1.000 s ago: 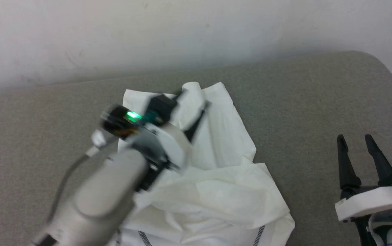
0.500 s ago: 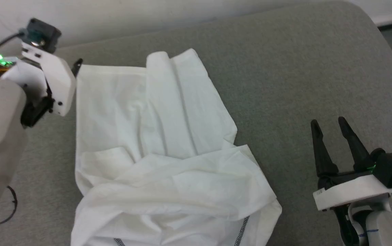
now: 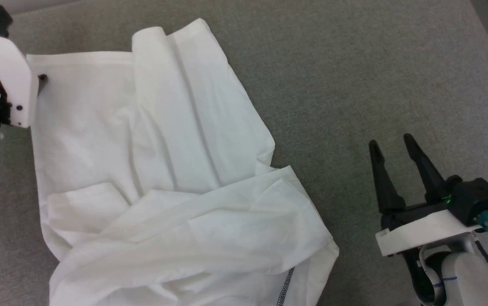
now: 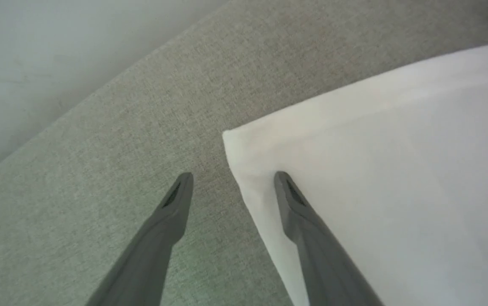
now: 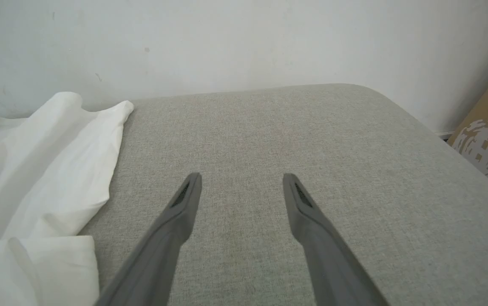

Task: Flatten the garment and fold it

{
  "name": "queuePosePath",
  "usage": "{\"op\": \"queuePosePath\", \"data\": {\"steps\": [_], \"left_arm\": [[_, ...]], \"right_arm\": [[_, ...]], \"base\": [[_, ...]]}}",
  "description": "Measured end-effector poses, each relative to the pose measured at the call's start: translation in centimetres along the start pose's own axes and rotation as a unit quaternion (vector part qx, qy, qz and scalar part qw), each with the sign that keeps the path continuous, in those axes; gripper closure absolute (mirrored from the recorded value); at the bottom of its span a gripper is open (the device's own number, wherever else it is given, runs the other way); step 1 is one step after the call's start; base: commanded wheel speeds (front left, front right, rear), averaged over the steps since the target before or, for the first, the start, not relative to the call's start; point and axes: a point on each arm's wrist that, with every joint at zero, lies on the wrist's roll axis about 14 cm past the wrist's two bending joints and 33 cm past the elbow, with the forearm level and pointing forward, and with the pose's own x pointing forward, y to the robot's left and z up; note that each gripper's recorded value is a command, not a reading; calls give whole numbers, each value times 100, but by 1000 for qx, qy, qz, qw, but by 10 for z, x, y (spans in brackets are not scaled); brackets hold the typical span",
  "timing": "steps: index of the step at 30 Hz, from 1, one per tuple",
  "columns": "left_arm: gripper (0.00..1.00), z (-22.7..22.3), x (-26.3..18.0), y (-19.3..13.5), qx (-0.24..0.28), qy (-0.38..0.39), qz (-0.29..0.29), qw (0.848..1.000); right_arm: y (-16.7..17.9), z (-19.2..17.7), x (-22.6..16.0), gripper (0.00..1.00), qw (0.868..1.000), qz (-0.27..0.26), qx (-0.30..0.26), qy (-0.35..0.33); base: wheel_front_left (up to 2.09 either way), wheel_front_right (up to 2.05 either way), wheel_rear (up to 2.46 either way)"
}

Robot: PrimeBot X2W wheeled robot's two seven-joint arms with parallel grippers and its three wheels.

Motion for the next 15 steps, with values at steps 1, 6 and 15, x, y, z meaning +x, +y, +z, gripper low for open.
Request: {"op": "queuePosePath", "data": {"steps": [1,6,15], "left_arm": [[0,3,3,-1,-7,-4,-5,1000],[54,5,12,-12,-22,-1,-33,999],[100,5,-6,2,-40,-54,1,998]], "right_arm": [[1,-3,0,0,1000,1,-4,6],[-6,-16,1,0,1000,-9,-13,26],[2,13,25,0,999,16,-47,3]], "base": [[0,0,0],[0,0,0],[0,0,0]]}}
